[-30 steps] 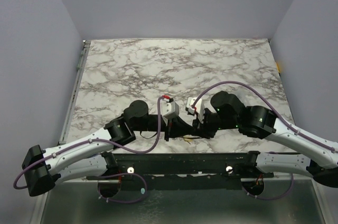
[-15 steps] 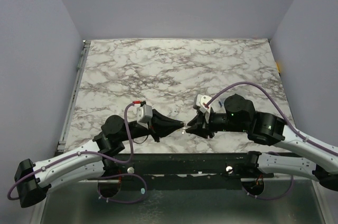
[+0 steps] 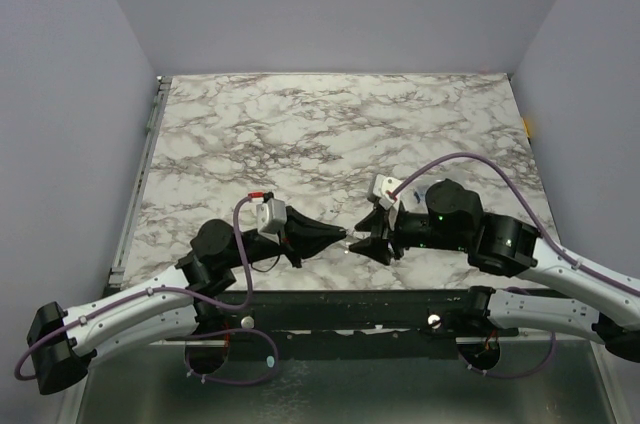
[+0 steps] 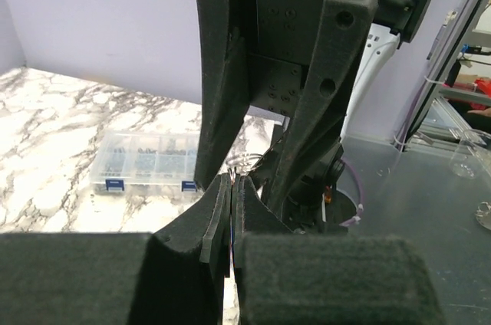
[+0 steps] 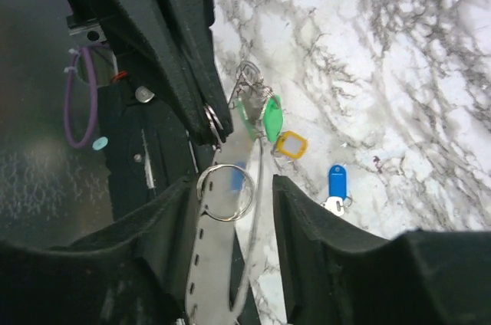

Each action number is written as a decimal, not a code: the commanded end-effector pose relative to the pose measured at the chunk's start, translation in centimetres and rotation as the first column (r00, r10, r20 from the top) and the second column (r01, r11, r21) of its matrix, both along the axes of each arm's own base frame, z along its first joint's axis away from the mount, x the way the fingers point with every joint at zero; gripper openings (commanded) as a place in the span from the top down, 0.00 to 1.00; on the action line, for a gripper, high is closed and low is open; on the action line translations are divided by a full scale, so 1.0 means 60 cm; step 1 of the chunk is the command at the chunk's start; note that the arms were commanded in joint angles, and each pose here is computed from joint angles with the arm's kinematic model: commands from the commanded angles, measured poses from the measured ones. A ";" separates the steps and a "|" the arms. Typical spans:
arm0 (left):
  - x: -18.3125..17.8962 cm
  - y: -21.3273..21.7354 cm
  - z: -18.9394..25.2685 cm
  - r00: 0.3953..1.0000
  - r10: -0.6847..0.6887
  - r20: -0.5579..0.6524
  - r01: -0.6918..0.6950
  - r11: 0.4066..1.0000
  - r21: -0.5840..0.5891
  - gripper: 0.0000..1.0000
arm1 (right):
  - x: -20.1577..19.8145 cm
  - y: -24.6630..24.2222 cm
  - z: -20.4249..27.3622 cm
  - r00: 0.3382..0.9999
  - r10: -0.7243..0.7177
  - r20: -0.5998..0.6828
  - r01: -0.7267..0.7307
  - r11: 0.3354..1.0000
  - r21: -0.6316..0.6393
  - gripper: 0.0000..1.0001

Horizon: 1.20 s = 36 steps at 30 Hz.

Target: Put the keys on the keyring

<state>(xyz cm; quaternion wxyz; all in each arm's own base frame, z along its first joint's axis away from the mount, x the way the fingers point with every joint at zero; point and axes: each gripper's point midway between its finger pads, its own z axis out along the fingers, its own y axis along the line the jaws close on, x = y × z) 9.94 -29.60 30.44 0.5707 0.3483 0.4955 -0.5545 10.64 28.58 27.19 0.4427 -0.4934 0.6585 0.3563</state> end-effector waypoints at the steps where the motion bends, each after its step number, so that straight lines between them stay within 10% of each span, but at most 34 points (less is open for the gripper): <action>1: 0.008 0.022 0.041 0.994 0.069 0.090 -0.062 0.994 -0.088 1.00 | 0.040 -0.008 0.083 0.983 -0.183 0.003 0.180 0.967 0.179 0.46; 3: 0.019 0.030 0.046 0.989 0.118 0.093 -0.109 0.989 -0.101 1.00 | 0.090 -0.030 0.138 0.914 -0.399 -0.074 0.402 0.865 0.302 0.45; 8: 0.033 0.040 0.052 0.980 0.177 0.093 -0.167 0.980 -0.111 1.00 | 0.173 -0.092 0.254 0.565 -0.564 -0.602 0.822 0.329 0.464 0.41; 11: 0.037 0.034 0.048 0.981 0.176 0.087 -0.168 0.981 -0.093 1.00 | 0.198 -0.079 0.252 0.398 -0.563 -0.724 0.917 0.215 0.337 0.31; 15: 0.038 0.026 0.042 0.983 0.164 0.078 -0.158 0.985 -0.074 1.00 | 0.211 -0.033 0.264 0.307 -0.513 -0.802 0.951 0.194 0.240 0.24; 36: 0.016 0.019 0.041 0.989 0.091 0.113 -0.081 0.993 -0.086 1.00 | 0.197 0.026 0.304 0.439 -0.343 -0.831 0.890 0.293 0.349 0.19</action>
